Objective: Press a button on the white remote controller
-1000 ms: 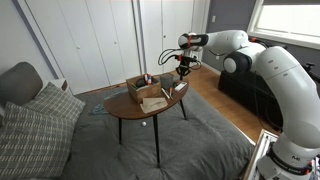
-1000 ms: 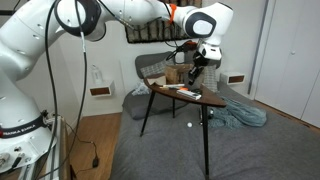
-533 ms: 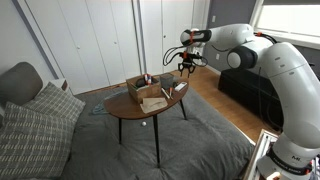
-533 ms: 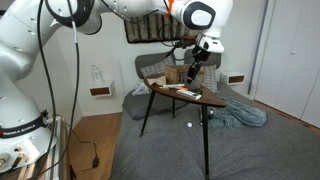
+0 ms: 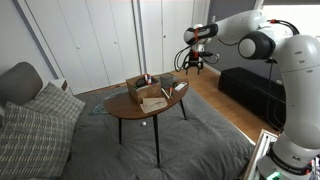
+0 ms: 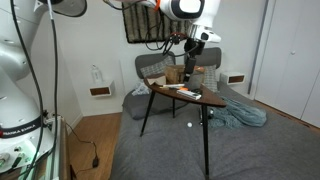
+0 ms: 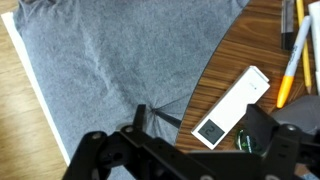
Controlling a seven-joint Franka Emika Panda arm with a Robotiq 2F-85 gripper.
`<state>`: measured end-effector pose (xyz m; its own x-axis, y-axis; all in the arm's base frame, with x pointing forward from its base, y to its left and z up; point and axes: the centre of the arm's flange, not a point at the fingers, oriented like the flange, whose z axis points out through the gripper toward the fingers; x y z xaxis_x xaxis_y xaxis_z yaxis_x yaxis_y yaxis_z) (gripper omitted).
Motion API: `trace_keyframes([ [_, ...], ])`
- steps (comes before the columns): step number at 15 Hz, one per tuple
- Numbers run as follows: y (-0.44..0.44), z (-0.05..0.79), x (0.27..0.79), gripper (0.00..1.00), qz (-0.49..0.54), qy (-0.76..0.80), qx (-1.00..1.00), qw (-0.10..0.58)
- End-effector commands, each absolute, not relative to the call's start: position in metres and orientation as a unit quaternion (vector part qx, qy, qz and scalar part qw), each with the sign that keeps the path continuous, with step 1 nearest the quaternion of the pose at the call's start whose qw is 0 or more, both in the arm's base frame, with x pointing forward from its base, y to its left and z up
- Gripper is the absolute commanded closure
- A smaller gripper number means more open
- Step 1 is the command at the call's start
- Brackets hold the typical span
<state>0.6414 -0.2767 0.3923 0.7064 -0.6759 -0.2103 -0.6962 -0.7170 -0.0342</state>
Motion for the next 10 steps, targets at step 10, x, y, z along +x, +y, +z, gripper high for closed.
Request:
trace_keyframes([
  [10, -0.167, 0.354, 0.533, 0.00, 0.038, 0.209, -0.977, 0.001],
])
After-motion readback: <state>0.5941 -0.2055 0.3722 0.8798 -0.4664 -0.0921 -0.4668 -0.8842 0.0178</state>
